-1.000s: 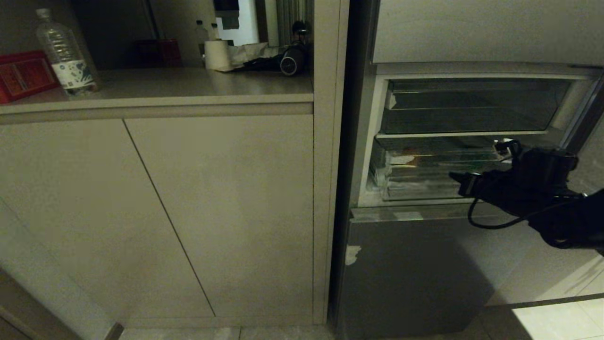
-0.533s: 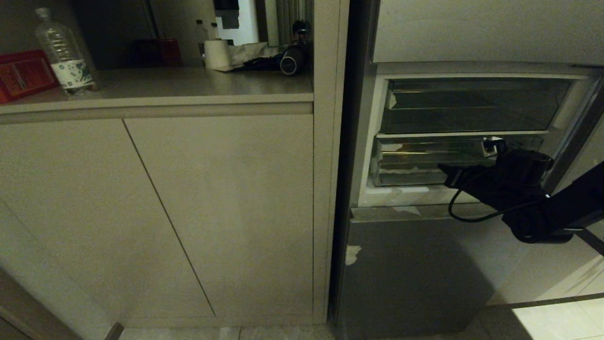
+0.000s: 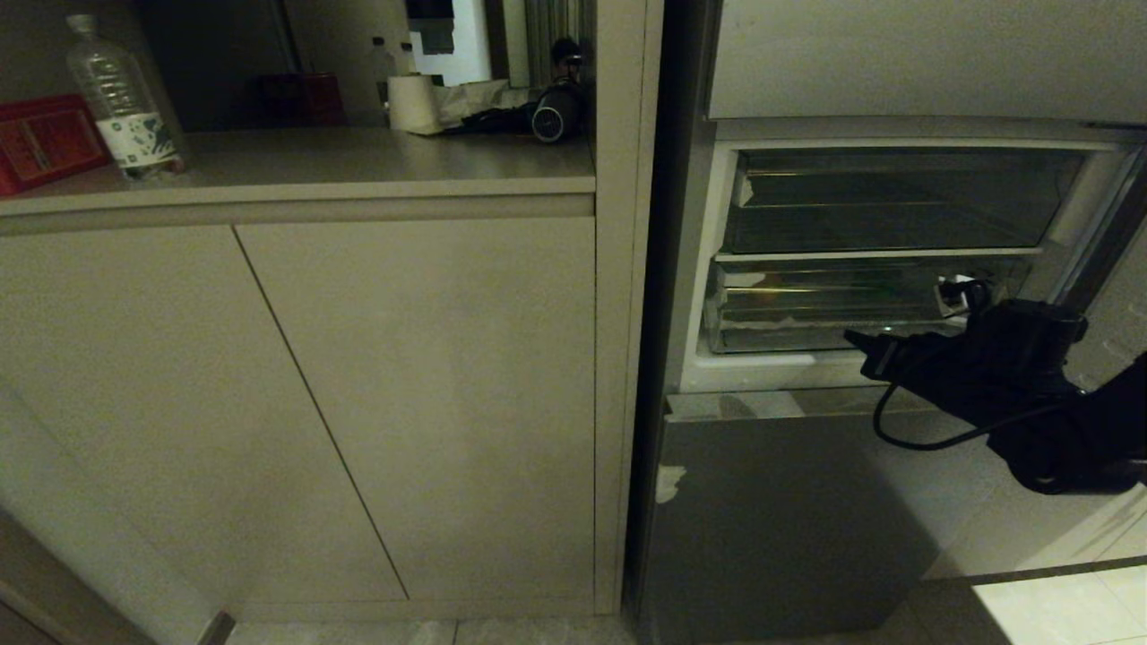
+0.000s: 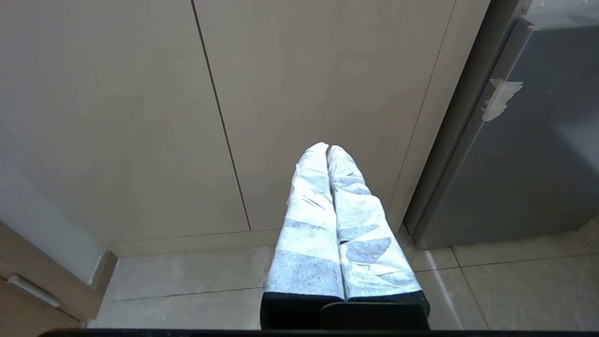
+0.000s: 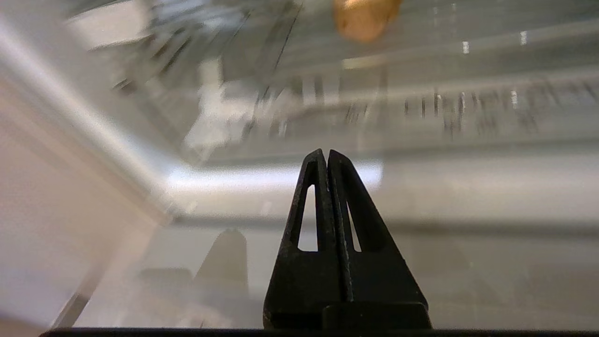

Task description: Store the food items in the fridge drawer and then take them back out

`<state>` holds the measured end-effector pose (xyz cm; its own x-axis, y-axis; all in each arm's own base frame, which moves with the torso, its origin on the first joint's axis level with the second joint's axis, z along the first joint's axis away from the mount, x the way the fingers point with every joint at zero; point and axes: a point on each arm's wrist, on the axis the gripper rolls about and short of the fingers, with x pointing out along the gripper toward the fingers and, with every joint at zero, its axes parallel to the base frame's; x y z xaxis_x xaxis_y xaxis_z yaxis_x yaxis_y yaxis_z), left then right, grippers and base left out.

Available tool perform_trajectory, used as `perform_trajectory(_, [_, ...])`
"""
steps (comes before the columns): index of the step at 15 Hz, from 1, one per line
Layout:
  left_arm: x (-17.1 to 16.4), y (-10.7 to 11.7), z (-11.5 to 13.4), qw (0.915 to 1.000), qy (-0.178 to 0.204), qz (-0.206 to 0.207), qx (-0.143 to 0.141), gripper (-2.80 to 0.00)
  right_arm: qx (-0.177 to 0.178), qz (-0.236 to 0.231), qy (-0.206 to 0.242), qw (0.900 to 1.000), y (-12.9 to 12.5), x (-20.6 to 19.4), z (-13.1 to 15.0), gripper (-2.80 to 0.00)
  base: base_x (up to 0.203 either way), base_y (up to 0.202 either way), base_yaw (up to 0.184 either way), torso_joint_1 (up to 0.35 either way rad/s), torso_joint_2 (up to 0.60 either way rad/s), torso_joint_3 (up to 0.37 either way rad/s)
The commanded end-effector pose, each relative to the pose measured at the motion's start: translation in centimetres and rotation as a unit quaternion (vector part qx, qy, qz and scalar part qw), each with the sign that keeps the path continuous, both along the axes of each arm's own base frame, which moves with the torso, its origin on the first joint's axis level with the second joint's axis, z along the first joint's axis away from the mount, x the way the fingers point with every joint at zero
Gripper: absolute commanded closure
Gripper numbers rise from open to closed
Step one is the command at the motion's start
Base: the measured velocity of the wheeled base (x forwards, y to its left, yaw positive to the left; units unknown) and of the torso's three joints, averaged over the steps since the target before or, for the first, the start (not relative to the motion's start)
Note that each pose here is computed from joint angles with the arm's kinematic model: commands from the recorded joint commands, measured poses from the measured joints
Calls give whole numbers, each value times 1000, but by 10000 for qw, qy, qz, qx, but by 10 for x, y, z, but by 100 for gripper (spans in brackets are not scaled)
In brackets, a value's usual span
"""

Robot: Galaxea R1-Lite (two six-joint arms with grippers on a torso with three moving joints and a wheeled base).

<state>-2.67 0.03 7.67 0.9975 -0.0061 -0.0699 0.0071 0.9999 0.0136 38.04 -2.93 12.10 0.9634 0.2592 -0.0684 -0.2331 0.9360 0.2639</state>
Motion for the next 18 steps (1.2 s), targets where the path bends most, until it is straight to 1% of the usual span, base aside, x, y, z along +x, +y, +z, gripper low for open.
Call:
perform_trajectory(1, [0, 0, 0, 10000, 3, 3, 2, 0, -36, -69, -334, 9994, 1, -57, 42, 0, 0, 0, 0, 0, 0, 0])
perform_trajectory(3, [0, 0, 0, 10000, 3, 0, 2, 0, -82, -170, -411, 9990, 3, -110, 62, 0, 0, 0, 0, 0, 0, 0])
perform_trajectory(5, [0, 0, 0, 10000, 3, 0, 2, 0, -223, -322, -469, 9981, 8, -167, 74, 0, 0, 0, 0, 0, 0, 0])
perform_trajectory(7, [0, 0, 0, 10000, 3, 3, 2, 0, -614, -618, -650, 9941, 15, -230, 77, 0, 0, 0, 0, 0, 0, 0])
perform_trajectory(8, [0, 0, 0, 10000, 3, 0, 2, 0, -833, -766, -842, 9900, 18, -259, 76, 0, 0, 0, 0, 0, 0, 0])
perform_trajectory(9, [0, 0, 0, 10000, 3, 5, 2, 0, -1091, -916, -1123, 9834, 22, -292, 72, 0, 0, 0, 0, 0, 0, 0])
perform_trajectory(11, [0, 0, 0, 10000, 3, 2, 2, 0, -1451, -1126, -1529, 9710, 28, -341, 53, 0, 0, 0, 0, 0, 0, 0])
perform_trajectory(12, [0, 0, 0, 10000, 3, 0, 2, 0, -1584, -1216, -1528, 9679, 30, -357, 36, 0, 0, 0, 0, 0, 0, 0])
perform_trajectory(13, [0, 0, 0, 10000, 3, 0, 6, 0, -1700, -1263, -1306, 9686, 31, -368, 17, 0, 0, 0, 0, 0, 0, 0])
perform_trajectory(14, [0, 0, 0, 10000, 3, 2, 2, 0, -1820, -1207, -885, 9718, 31, -374, -3, 0, 0, 0, 0, 0, 0, 0])
perform_trajectory(15, [0, 0, 0, 10000, 3, 8, 2, 0, -1923, -1158, -581, 9728, 30, -380, -19, 0, 0, 0, 0, 0, 0, 0])
perform_trajectory(16, [0, 0, 0, 10000, 3, 0, 2, 0, -1954, -1143, -482, 9728, 30, -386, -29, 0, 0, 0, 0, 0, 0, 0])
perform_trajectory(17, [0, 0, 0, 10000, 3, 7, 9, 0, -1939, -1137, -493, 9732, 31, -392, -36, 0, 0, 0, 0, 0, 0, 0])
perform_trajectory(18, [0, 0, 0, 10000, 3, 1, -6, 0, -1886, -1163, -681, 9728, 31, -398, -40, 0, 0, 0, 0, 0, 0, 0])
